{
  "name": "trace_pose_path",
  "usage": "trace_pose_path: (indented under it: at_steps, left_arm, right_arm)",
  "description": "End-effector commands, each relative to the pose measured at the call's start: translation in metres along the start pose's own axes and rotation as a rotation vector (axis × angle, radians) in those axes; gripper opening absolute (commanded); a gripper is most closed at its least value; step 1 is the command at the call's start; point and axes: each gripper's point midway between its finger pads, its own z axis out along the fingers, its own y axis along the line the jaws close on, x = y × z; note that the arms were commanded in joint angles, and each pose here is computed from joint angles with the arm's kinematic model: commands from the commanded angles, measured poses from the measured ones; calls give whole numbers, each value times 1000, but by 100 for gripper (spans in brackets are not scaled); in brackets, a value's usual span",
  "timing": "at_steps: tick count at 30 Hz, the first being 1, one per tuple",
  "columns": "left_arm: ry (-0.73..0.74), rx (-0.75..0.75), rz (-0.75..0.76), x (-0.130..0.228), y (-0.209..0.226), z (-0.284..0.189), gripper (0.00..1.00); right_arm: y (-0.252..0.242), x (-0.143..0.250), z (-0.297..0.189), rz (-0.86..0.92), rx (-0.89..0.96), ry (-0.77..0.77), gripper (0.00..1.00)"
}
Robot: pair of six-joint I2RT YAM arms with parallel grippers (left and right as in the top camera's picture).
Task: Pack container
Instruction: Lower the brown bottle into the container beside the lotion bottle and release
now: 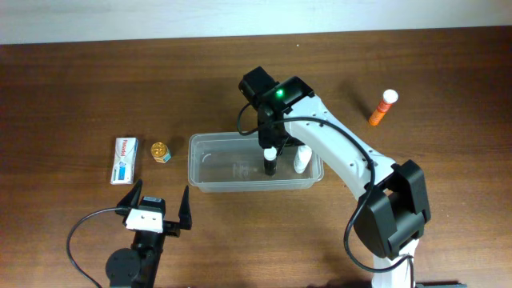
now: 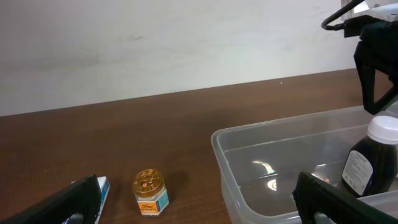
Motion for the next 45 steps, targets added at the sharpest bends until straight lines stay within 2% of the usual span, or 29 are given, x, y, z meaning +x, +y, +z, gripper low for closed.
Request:
trace_pose_path:
  at_steps: [1,12,33,34,45]
  left_arm:
    - [5,-6,15,2,1,0,99]
    - [5,-6,15,2,1,0,99]
    - [5,-6,15,2,1,0,99]
    - [5,-7,15,2,1,0,99]
    - [5,-7,15,2,1,0,99]
  right_arm:
    - [6,-7,-18,-39,-39,-40,53]
    - [48,17,-27,-167,-109,-21,53]
    - [46,36,1,-133,-86,35,52]
    - [47,35,1,-133,-88,33,48]
    - [47,34,1,-132,-90,29,33]
